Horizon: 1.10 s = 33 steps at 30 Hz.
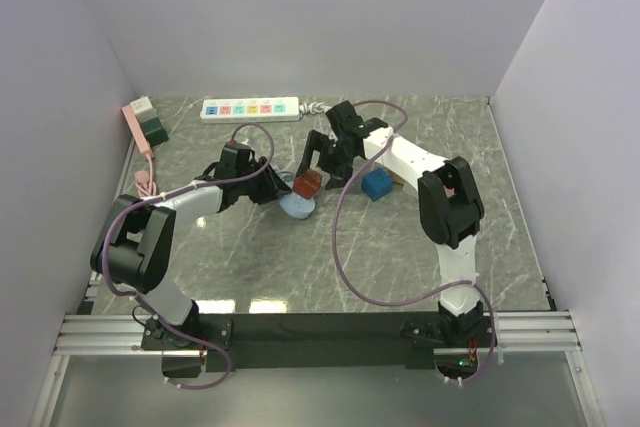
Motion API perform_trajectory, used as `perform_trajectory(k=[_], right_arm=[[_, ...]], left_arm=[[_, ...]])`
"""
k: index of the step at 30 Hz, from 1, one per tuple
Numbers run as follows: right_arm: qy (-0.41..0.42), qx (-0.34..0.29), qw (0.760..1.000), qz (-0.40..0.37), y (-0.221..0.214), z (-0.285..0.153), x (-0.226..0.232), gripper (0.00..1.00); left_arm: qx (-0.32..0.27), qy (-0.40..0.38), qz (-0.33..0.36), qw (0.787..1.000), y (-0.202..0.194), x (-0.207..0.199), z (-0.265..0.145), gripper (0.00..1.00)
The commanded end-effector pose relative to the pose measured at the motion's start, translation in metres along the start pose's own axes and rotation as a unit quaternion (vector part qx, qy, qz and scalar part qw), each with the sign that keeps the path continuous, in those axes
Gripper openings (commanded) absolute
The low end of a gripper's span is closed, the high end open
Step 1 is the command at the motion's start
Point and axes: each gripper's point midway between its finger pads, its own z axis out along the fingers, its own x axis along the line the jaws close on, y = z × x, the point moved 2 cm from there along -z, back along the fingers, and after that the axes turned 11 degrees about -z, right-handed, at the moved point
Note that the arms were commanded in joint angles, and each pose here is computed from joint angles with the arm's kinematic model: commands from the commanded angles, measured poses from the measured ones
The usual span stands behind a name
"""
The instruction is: Pull the plug off the socket
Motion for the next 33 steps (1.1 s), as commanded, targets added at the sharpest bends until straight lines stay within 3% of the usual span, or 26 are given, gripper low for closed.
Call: perform_trajectory(k=[1,5,8,9,12,13,24,33], right_arm=[[0.015,-0.004,1.000,0.012,0.005,0.002,0.018,0.99],[0.018,0.020,1.000,0.016,-0.003,0.022,0.017,0.94],[0.024,0.036,0.999,0.014,-0.012,0.031,0.016,0.81],[0.029,0.040,0.999,0.015,-0.014,0.032,0.016,0.63],[0.045,0.045,0.998,0.009,-0.019,0.032,0.018,0.25],[0.048,0.048,0.998,-0.001,-0.019,0.029,0.019,0.02],[0.137,0.074,0.981,-0.119,0.027,-0.047,0.016,0.00],[0.106,0.058,0.986,-0.114,0.030,-0.058,-0.006,0.00]], left_arm=[[-0.014,-0.018,0.016,1.000,0.003,-0.019,-0.008,0.00],[-0.017,-0.020,0.016,1.000,0.001,-0.022,-0.007,0.00],[-0.020,-0.021,0.016,0.999,0.001,-0.024,-0.008,0.00],[-0.022,-0.019,0.017,0.999,0.002,-0.023,-0.007,0.00],[-0.022,-0.015,0.017,0.999,0.001,-0.020,-0.007,0.00],[-0.022,-0.013,0.019,0.999,0.000,-0.018,-0.006,0.00],[-0.006,0.059,0.016,0.998,-0.015,0.031,0.003,0.00],[-0.003,0.048,0.015,0.999,-0.012,0.022,0.008,0.00]])
